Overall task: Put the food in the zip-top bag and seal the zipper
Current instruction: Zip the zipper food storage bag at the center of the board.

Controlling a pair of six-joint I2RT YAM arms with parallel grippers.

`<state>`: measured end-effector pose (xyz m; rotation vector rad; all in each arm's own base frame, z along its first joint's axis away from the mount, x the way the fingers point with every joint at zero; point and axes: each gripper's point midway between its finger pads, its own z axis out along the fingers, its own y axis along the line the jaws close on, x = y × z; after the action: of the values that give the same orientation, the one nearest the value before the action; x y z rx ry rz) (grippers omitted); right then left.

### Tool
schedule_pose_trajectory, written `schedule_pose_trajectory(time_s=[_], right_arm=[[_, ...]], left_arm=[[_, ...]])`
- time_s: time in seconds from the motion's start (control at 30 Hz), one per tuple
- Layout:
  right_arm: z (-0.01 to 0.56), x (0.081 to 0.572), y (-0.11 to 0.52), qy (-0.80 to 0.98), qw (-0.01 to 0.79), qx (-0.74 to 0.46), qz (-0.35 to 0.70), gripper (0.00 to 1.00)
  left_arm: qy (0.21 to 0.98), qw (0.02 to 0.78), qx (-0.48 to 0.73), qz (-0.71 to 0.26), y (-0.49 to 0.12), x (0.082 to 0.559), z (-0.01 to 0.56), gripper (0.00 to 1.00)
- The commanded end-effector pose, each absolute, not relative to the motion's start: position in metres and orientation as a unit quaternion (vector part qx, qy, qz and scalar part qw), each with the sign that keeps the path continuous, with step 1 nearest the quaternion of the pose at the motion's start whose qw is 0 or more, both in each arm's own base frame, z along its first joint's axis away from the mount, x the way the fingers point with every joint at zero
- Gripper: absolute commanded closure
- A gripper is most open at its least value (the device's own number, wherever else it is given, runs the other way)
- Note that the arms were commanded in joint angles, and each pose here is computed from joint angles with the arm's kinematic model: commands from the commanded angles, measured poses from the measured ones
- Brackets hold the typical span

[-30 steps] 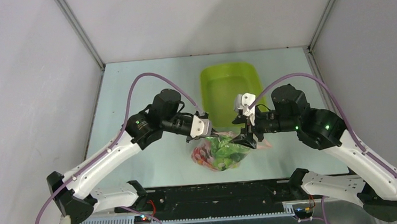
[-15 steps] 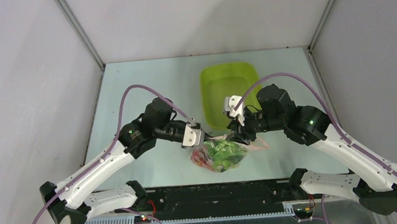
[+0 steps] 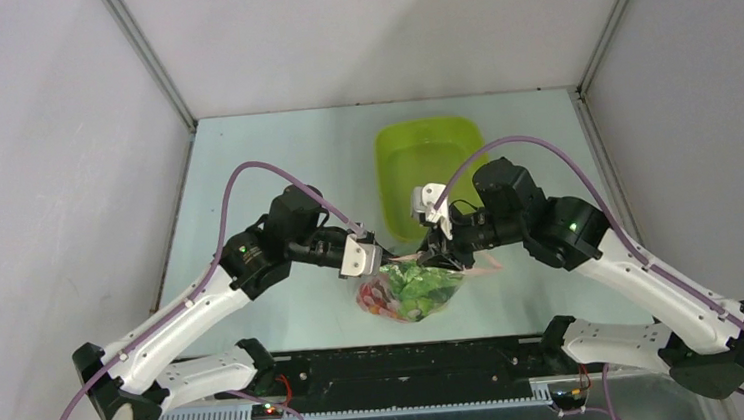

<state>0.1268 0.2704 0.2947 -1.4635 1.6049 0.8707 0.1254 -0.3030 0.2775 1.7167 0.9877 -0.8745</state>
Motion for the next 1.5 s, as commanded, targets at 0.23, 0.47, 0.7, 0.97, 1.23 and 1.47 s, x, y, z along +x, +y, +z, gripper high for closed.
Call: schedule_pose_trajectory(time_s=[0.23, 0.47, 0.7, 0.97, 1.23, 1.47], right_arm=[[0.304, 0.125, 0.278, 0.61, 0.406, -0.58, 0.355, 1.0], [0.291, 0.128, 0.246, 0.663, 0.396, -0.559, 0.301, 1.0], [0.277, 0.129, 0.206, 0.721, 0.384, -0.525, 0.24, 1.0], [0.275, 0.121, 0.171, 0.756, 0.379, -0.493, 0.202, 1.0], [0.259, 0.11, 0.137, 0.788, 0.341, -0.489, 0.152, 0.96], [0.248, 0.105, 0.108, 0.811, 0.313, -0.483, 0.106, 0.93]], left_arm=[[0.411, 0.481, 0.694, -0.345, -0.298, 0.127, 0.287, 1.0], [0.442, 0.471, 0.698, -0.309, -0.288, 0.136, 0.265, 1.0], [0.466, 0.448, 0.707, -0.288, -0.277, 0.138, 0.245, 1.0], [0.476, 0.439, 0.708, -0.283, -0.275, 0.139, 0.239, 1.0], [0.48, 0.436, 0.71, -0.275, -0.273, 0.141, 0.239, 1.0], [0.481, 0.435, 0.711, -0.271, -0.27, 0.14, 0.238, 1.0]])
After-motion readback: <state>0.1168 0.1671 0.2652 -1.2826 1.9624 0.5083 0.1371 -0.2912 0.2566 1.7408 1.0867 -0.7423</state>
